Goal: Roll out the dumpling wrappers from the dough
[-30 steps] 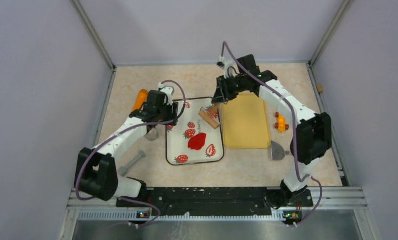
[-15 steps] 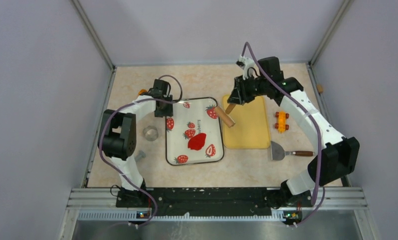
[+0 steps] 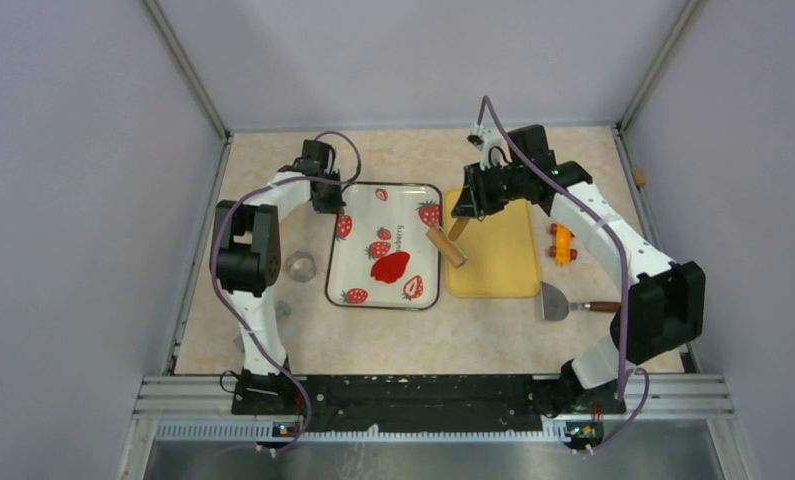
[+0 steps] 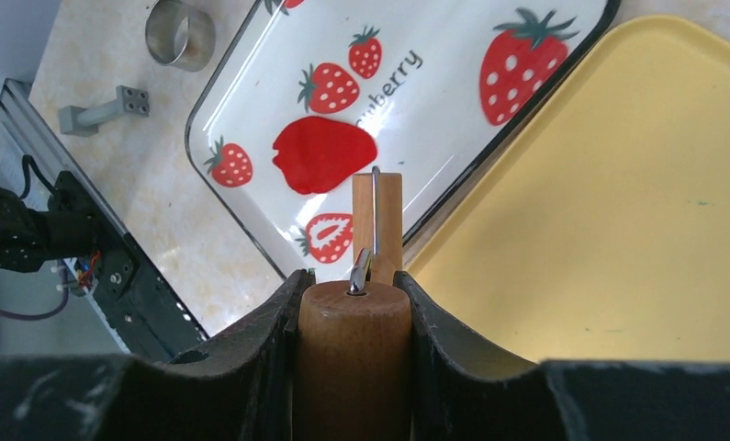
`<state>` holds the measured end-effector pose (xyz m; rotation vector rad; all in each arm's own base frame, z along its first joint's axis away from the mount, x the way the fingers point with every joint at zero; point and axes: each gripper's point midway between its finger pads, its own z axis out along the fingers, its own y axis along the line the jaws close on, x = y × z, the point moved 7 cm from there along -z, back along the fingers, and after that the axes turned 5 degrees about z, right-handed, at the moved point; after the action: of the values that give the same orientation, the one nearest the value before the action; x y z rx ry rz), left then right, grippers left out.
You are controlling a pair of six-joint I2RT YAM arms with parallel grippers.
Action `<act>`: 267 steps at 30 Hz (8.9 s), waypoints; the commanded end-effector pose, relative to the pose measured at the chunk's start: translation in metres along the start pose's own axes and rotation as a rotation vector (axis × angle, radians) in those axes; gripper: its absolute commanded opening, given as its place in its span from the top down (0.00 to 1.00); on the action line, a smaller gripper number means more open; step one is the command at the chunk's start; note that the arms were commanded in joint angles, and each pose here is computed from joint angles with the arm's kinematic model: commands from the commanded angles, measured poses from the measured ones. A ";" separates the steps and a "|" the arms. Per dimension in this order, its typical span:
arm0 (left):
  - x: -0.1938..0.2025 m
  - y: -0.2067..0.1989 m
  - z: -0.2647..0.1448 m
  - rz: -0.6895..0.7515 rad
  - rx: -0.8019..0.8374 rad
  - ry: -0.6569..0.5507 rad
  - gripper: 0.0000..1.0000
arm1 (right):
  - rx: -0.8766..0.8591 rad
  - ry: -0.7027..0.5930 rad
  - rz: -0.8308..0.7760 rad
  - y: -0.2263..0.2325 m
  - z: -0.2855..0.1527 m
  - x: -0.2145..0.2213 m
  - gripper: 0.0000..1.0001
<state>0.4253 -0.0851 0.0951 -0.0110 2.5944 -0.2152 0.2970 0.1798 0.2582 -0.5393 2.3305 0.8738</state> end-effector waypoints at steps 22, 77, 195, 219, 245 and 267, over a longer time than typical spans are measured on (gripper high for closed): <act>0.048 -0.140 -0.152 0.892 0.538 -0.725 0.35 | -0.303 -0.013 0.407 0.011 0.086 -0.038 1.00; 0.089 -0.162 -0.080 0.881 0.549 -0.503 1.00 | -0.252 0.172 0.276 0.008 0.107 0.024 1.00; 0.116 -0.114 -0.067 0.516 0.345 -0.224 1.00 | -0.231 0.238 0.028 0.018 0.174 0.032 1.00; 0.151 -0.079 -0.083 0.280 0.195 -0.075 1.00 | -0.274 0.324 0.023 0.036 0.206 0.069 1.00; 0.092 -0.115 -0.066 0.456 0.273 -0.251 1.00 | -0.231 0.181 -0.144 0.025 0.175 0.015 1.00; 0.164 -0.068 -0.066 0.225 0.170 -0.063 1.00 | -0.238 0.348 -0.131 0.028 0.197 0.084 1.00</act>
<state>0.2612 -0.1866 0.1123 0.6075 2.2661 -0.4998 0.3201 0.3314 0.1442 -0.8579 2.3441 1.2473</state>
